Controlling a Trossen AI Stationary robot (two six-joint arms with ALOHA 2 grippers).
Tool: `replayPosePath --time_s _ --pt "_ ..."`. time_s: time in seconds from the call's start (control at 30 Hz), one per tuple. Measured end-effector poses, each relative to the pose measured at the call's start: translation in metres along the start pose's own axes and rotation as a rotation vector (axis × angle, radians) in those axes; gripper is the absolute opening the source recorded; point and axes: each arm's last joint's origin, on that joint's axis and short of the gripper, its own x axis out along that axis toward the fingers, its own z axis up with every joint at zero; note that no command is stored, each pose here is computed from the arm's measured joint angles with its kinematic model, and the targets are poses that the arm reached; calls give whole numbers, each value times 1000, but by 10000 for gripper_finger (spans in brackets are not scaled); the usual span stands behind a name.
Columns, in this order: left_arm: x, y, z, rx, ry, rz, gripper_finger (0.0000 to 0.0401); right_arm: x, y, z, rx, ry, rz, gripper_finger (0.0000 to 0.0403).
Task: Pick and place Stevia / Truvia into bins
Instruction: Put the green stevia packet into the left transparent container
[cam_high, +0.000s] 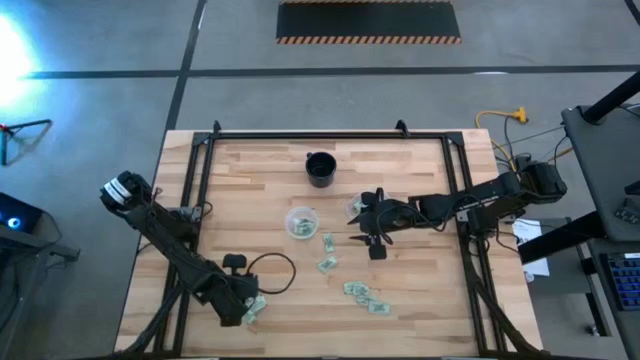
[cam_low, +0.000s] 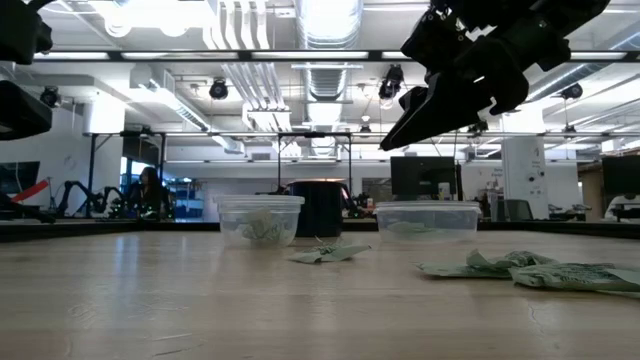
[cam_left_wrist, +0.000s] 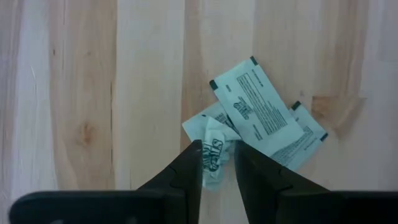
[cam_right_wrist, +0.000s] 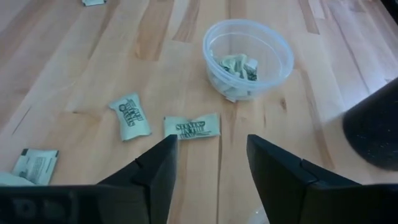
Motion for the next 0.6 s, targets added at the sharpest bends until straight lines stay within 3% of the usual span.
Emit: replayPosePath --time_s 0.23,0.6 --pt "6 -1 -1 7 16 16 110 0 0 0 0 -2 -1 191" --pt "17 -1 -3 67 49 45 109 0 0 0 10 -2 -2 192"
